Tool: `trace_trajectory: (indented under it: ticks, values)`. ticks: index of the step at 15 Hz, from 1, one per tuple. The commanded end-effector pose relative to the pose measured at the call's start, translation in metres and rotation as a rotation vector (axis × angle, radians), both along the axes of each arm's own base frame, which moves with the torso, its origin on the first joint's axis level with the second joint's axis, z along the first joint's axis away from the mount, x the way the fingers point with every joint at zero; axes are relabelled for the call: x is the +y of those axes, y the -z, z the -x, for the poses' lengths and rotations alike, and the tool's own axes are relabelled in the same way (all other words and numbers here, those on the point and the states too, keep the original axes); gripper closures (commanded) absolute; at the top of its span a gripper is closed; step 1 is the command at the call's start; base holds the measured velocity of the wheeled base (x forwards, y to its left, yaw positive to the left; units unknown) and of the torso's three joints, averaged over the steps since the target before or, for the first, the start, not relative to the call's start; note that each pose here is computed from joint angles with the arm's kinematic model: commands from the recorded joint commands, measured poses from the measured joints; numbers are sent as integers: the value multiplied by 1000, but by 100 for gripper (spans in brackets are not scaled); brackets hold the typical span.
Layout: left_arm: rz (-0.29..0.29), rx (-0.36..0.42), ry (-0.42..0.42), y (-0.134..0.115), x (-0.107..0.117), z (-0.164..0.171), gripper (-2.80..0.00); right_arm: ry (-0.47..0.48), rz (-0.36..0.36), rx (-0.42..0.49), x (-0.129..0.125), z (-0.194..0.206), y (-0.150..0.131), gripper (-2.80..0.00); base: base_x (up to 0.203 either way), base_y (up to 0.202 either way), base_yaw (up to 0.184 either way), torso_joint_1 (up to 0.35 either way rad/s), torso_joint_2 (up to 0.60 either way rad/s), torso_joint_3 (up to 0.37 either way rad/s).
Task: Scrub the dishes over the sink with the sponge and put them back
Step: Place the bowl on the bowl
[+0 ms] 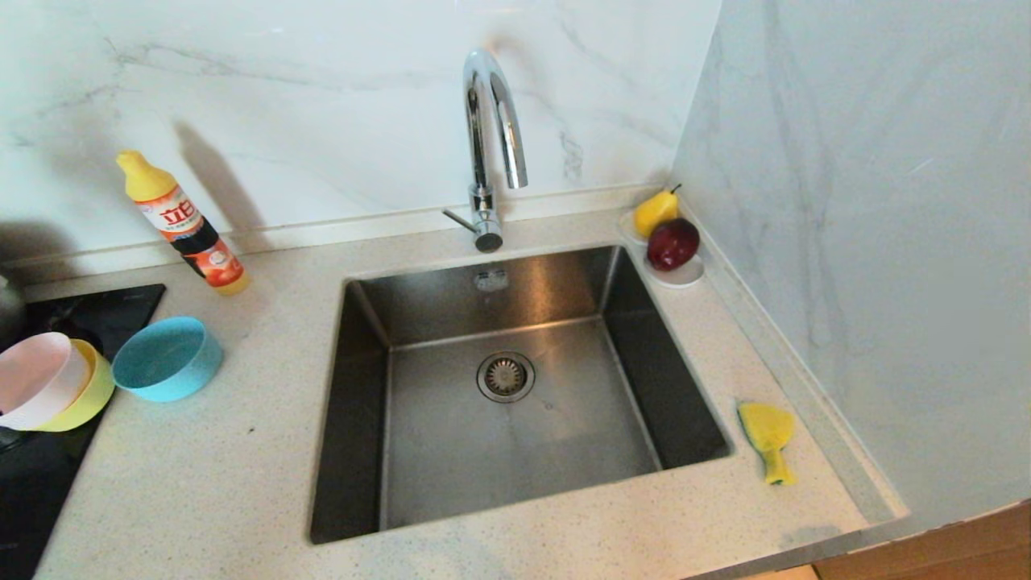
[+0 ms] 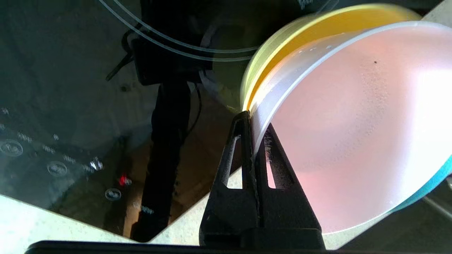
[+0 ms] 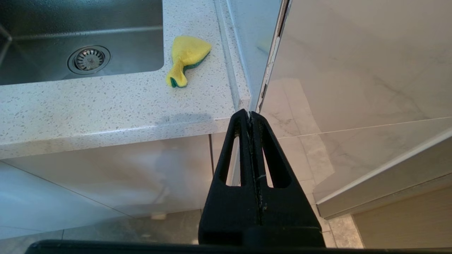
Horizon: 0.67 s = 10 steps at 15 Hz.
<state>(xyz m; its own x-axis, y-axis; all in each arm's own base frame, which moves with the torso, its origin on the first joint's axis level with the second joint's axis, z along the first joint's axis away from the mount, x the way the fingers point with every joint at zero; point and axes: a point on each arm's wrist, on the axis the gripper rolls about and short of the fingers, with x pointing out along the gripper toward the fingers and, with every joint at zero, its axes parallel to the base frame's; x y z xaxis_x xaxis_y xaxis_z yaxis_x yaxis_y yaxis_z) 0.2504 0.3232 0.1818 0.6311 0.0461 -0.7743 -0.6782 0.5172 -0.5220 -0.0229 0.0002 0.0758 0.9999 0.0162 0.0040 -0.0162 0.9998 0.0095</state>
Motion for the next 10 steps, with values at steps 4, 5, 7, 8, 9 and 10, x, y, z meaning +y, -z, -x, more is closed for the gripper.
trace_trajectory:
  ticks: [4, 5, 7, 8, 9, 10]
  values:
    - [-17, -3, -5, 0, 2, -1, 0, -1, 0, 1, 0, 0, 0, 0, 0, 0, 0, 0, 0, 0]
    - [-12, -1, -7, 2, 2, -1, 0, 0, 0, 1, 0, 0, 0, 0, 0, 0, 0, 0, 0, 0]
    - [-3, 6, -7, 4, 2, -1, 0, 0, 0, 1, 0, 0, 0, 0, 0, 0, 0, 0, 0, 0]
    - [-1, 8, -7, 5, 3, -1, 0, 1, 0, -1, 0, 0, 0, 0, 0, 0, 0, 0, 0, 0]
    - [2, 11, -7, 6, 2, -1, 0, -1, 0, 1, 0, 0, 0, 0, 0, 0, 0, 0, 0, 0]
    - [0, 14, -8, 6, 3, -1, 0, -1, 0, -1, 0, 0, 0, 0, 0, 0, 0, 0, 0, 0]
